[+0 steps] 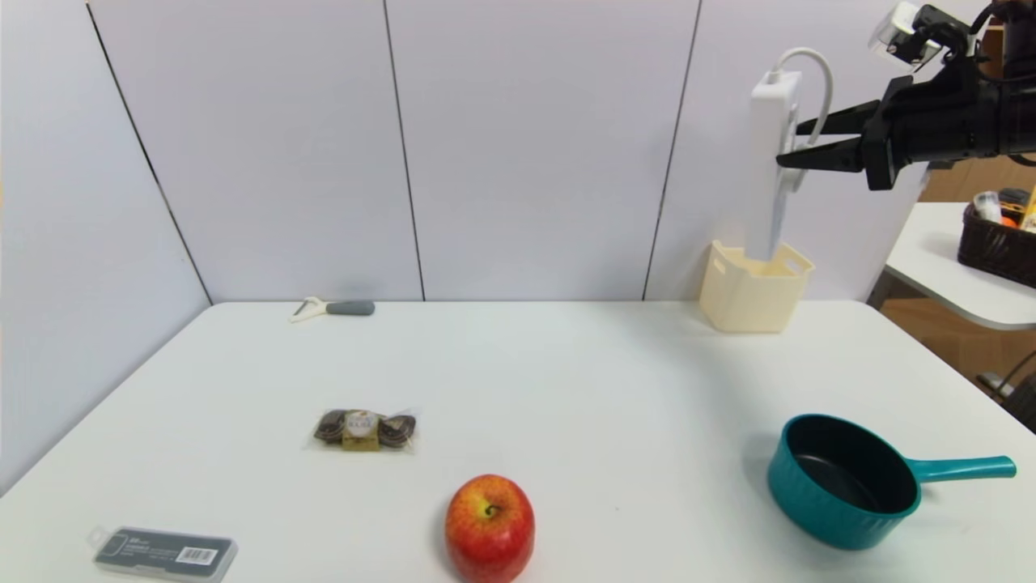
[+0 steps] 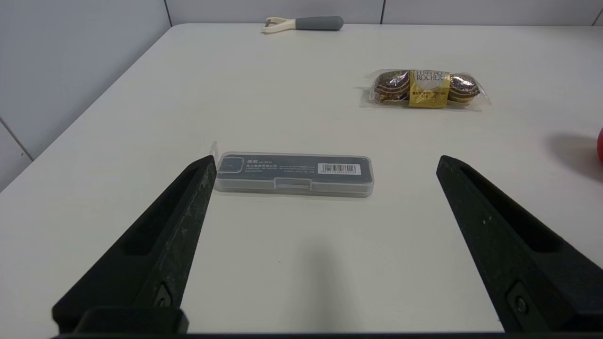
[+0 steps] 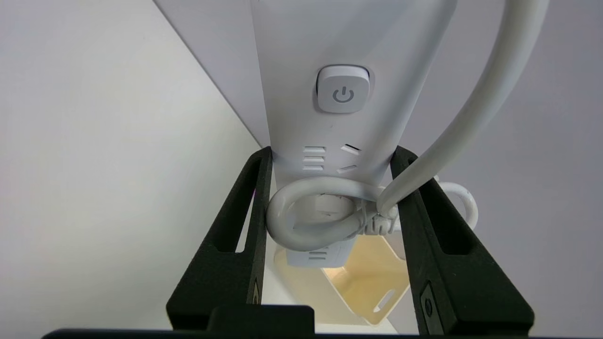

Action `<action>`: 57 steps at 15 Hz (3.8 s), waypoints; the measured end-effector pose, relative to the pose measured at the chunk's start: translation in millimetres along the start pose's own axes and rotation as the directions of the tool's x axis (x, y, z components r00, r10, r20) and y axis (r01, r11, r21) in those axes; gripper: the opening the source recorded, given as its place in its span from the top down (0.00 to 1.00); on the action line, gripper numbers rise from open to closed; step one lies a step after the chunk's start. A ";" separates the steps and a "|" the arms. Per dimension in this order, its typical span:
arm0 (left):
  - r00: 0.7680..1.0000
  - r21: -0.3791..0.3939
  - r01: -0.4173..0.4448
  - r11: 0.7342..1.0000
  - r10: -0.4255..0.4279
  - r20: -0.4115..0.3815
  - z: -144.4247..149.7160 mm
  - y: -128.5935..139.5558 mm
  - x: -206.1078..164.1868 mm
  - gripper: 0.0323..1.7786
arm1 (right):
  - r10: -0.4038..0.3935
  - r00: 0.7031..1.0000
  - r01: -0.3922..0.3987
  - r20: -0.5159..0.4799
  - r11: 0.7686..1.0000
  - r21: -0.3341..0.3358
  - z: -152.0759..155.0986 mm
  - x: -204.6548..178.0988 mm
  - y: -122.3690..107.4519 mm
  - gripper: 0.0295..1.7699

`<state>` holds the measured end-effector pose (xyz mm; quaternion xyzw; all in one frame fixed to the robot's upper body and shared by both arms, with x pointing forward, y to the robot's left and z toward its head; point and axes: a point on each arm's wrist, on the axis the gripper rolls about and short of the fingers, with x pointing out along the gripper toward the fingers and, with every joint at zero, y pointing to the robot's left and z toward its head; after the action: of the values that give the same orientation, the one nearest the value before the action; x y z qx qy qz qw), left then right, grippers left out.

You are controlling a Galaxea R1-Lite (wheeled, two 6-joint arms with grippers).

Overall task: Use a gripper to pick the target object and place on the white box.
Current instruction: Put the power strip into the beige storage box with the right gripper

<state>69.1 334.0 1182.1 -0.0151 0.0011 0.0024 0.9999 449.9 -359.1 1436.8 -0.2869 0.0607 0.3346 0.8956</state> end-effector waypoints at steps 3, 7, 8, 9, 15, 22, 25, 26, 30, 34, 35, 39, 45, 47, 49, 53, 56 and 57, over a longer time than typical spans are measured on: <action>1.000 0.000 -0.001 1.000 0.001 0.000 0.0 0.0 0.0 0.05 | -0.029 1.000 0.029 0.006 0.999 0.019 -7.4 3.6 -7.9 0.55; 1.000 0.000 0.000 1.000 0.000 0.000 0.0 0.0 0.0 0.05 | -0.031 0.999 0.032 -0.013 0.999 0.044 -21.3 12.4 -13.3 0.55; 1.000 0.000 0.000 1.000 0.000 0.000 0.0 0.0 0.0 0.05 | -0.034 0.999 0.035 -0.013 0.998 0.043 -24.1 14.4 -14.9 0.55; 1.000 0.000 -0.001 1.000 0.001 0.000 0.0 0.0 0.0 0.05 | -0.041 0.999 0.041 -0.010 0.998 0.040 -26.4 16.7 -16.7 0.55; 1.000 0.000 0.000 1.000 0.000 0.000 0.0 0.0 0.0 0.05 | -0.072 0.997 0.072 0.007 0.997 0.034 -38.1 25.5 -26.4 0.96; 1.000 0.000 0.000 1.000 0.000 0.000 0.0 0.0 0.0 0.05 | -0.075 0.997 0.075 0.001 0.996 0.052 -51.6 36.1 -30.5 0.96; 1.000 0.000 -0.001 1.000 0.001 0.000 0.0 0.0 0.0 0.05 | -0.068 0.998 0.068 0.001 0.996 0.053 -53.5 39.3 -30.0 0.96; 1.000 0.000 0.000 1.000 0.000 0.000 0.0 0.0 0.0 0.05 | -0.068 0.998 0.067 0.000 0.996 0.053 -54.0 39.7 -30.0 0.96; 1.000 0.000 0.001 1.000 -0.001 0.000 0.0 0.0 0.0 0.05 | -0.065 0.998 0.065 -0.002 0.996 0.056 -55.3 40.6 -29.9 0.96; 1.000 0.000 0.000 1.000 0.000 0.000 0.0 0.0 0.0 0.05 | -0.064 0.998 0.064 -0.008 0.996 0.064 -55.7 40.1 -29.7 0.96; 1.000 0.000 0.000 1.000 0.000 0.000 0.0 0.0 0.0 0.05 | -0.063 0.998 0.063 -0.009 0.996 0.065 -55.8 40.1 -29.5 0.96; 1.000 0.000 0.000 1.000 0.000 0.000 0.0 0.0 0.0 0.05 | -0.063 0.998 0.064 -0.012 0.996 0.067 -56.8 40.4 -29.7 0.96; 1.000 0.000 0.000 1.000 0.000 0.000 0.0 0.0 0.0 0.05 | -0.054 0.998 0.058 -0.035 0.992 0.108 -71.7 47.8 -31.8 0.96; 1.000 0.000 0.000 1.000 0.000 0.000 0.0 0.0 0.0 0.05 | -0.051 0.998 0.056 -0.042 0.992 0.116 -77.7 51.4 -32.6 0.96; 1.000 0.000 0.000 1.000 0.000 0.000 0.0 0.0 0.0 0.05 | -0.046 0.998 0.052 -0.048 0.991 0.125 -83.4 55.4 -33.0 0.96; 1.000 0.000 0.000 1.000 0.000 0.000 0.0 0.0 0.0 0.05 | -0.035 0.998 0.042 -0.055 0.990 0.133 -90.9 62.3 -32.5 0.96; 1.000 0.000 0.000 1.000 0.000 0.000 0.0 0.0 0.0 0.05 | -0.031 0.998 0.039 -0.057 0.989 0.142 -94.8 66.1 -32.2 0.96; 1.000 0.000 0.000 1.000 0.000 0.000 0.0 0.0 0.0 0.05 | -0.031 0.998 0.039 -0.057 0.989 0.144 -96.0 67.3 -32.5 0.96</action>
<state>69.1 334.0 1182.2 -0.0151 0.0009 0.0024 0.9999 530.2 -394.3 1352.4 -0.2309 0.1042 0.3054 0.9179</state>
